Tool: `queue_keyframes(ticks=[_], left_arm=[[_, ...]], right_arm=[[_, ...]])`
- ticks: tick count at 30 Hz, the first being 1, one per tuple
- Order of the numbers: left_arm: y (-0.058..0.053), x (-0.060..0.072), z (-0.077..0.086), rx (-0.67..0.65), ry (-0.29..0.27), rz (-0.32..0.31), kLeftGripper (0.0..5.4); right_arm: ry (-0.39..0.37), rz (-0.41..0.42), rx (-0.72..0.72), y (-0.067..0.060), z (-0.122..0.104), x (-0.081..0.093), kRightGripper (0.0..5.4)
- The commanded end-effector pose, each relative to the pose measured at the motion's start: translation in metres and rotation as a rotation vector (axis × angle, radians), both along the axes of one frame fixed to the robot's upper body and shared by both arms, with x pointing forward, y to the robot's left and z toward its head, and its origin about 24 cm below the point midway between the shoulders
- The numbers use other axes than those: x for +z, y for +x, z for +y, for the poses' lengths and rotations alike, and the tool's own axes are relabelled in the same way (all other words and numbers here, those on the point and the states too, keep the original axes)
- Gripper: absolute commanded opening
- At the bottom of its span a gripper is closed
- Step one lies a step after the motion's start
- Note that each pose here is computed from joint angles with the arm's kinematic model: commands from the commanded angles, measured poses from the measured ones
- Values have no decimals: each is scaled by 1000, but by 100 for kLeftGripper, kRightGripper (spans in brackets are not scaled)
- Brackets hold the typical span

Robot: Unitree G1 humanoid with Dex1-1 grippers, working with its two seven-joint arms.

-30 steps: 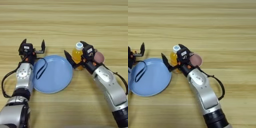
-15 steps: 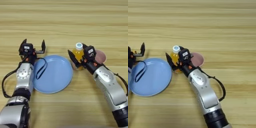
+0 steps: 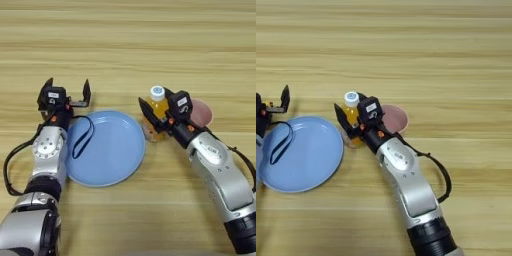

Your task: Move the objects on the table

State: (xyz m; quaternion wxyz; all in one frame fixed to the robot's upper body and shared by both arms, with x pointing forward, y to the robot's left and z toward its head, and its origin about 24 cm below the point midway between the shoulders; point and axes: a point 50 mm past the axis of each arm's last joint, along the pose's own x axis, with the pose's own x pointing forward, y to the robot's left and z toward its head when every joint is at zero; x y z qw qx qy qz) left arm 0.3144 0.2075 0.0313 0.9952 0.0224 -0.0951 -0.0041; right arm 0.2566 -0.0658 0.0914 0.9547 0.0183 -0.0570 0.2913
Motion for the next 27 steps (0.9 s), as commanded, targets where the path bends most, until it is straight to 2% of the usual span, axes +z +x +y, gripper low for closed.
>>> queue_keyframes(ticks=[1,11,22,27], left_arm=[[-1,0,0,-5,16,4,540],[0,-1,0,-5,17,8,540],[0,-1,0,-2,18,10,540],[0,-1,0,0,17,10,540]], right_arm=[[33,-49,-4,1,0,12,308],[53,-84,-8,-2,-2,21,290],[77,-108,-8,-4,-3,29,167],[74,-95,-11,-3,-3,26,164]])
